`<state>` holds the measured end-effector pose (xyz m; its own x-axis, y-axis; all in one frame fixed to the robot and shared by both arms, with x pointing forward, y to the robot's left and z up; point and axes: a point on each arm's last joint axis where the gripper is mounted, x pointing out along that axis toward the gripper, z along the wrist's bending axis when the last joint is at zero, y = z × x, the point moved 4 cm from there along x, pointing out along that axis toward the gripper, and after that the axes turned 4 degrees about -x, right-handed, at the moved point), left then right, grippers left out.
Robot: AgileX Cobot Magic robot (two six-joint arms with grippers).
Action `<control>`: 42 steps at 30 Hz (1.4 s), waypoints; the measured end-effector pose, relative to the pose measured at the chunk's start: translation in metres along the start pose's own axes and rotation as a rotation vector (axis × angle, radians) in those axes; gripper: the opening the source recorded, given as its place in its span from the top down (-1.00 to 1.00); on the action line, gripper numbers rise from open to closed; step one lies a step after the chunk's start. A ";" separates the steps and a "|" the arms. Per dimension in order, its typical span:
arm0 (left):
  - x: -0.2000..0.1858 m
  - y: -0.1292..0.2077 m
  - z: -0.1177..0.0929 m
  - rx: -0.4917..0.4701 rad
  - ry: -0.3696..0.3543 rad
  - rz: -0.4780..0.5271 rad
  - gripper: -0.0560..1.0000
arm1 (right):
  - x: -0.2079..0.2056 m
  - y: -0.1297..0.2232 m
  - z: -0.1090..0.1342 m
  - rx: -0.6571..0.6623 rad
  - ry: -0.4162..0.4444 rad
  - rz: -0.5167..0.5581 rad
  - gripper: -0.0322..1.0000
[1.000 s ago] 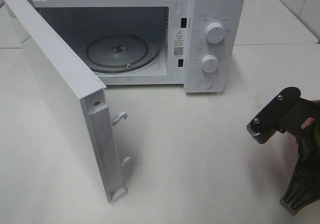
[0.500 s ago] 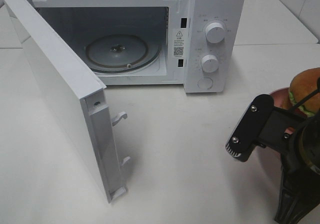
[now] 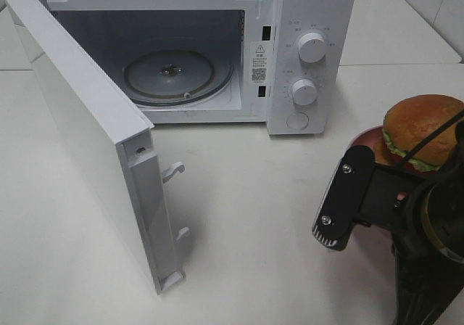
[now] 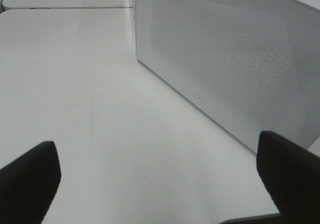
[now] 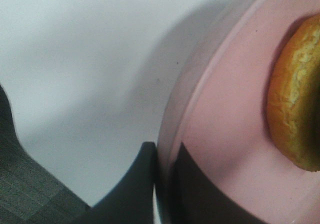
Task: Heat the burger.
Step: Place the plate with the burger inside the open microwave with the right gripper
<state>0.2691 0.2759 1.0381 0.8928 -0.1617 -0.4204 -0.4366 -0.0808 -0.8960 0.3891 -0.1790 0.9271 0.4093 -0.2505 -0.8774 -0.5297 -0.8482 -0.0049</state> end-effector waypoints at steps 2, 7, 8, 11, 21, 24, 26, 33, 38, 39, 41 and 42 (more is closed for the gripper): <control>0.000 0.000 0.000 0.000 0.000 0.000 -0.98 | 0.000 -0.001 0.000 -0.013 -0.002 -0.011 0.86; 0.000 0.000 0.000 0.000 0.000 0.000 -0.98 | 0.000 -0.008 -0.002 -0.078 0.017 -0.060 0.85; 0.000 0.000 0.000 0.000 0.000 0.000 -0.98 | 0.000 -0.011 -0.003 -0.096 0.029 -0.080 0.85; 0.000 0.000 0.000 0.000 0.000 0.000 -0.98 | -0.001 -0.013 -0.007 -0.127 0.058 -0.100 0.85; 0.000 0.000 0.000 0.000 0.000 0.000 -0.98 | 0.000 -0.019 -0.008 -0.326 0.091 -0.142 0.85; 0.000 0.000 0.000 0.000 0.000 0.000 -0.98 | -0.001 -0.022 -0.007 -0.395 0.091 -0.161 0.85; 0.000 0.000 0.000 0.000 0.000 0.000 -0.98 | -0.001 -0.023 -0.006 -0.439 0.090 -0.175 0.85; 0.000 0.000 0.000 0.000 0.000 0.000 -0.98 | -0.002 -0.029 -0.003 -0.486 0.084 -0.223 0.85; 0.000 0.000 0.000 0.000 0.000 0.000 -0.98 | -0.004 -0.038 0.002 -0.563 0.078 -0.300 0.85; 0.000 0.000 0.000 0.000 0.000 0.000 -0.98 | -0.004 -0.038 0.002 -0.563 0.078 -0.300 0.85; 0.000 0.000 0.000 0.000 0.000 0.000 -0.98 | -0.005 -0.039 0.003 -0.581 0.079 -0.312 0.85; 0.000 0.000 0.000 0.000 0.000 0.000 -0.98 | -0.005 -0.042 0.004 -0.611 0.082 -0.331 0.85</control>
<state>0.2691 0.2759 1.0381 0.8928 -0.1617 -0.4204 -0.4366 -0.0808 -0.8960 0.4062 -0.1405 0.9303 0.5442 0.0527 -0.8373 0.1354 -0.9905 0.0256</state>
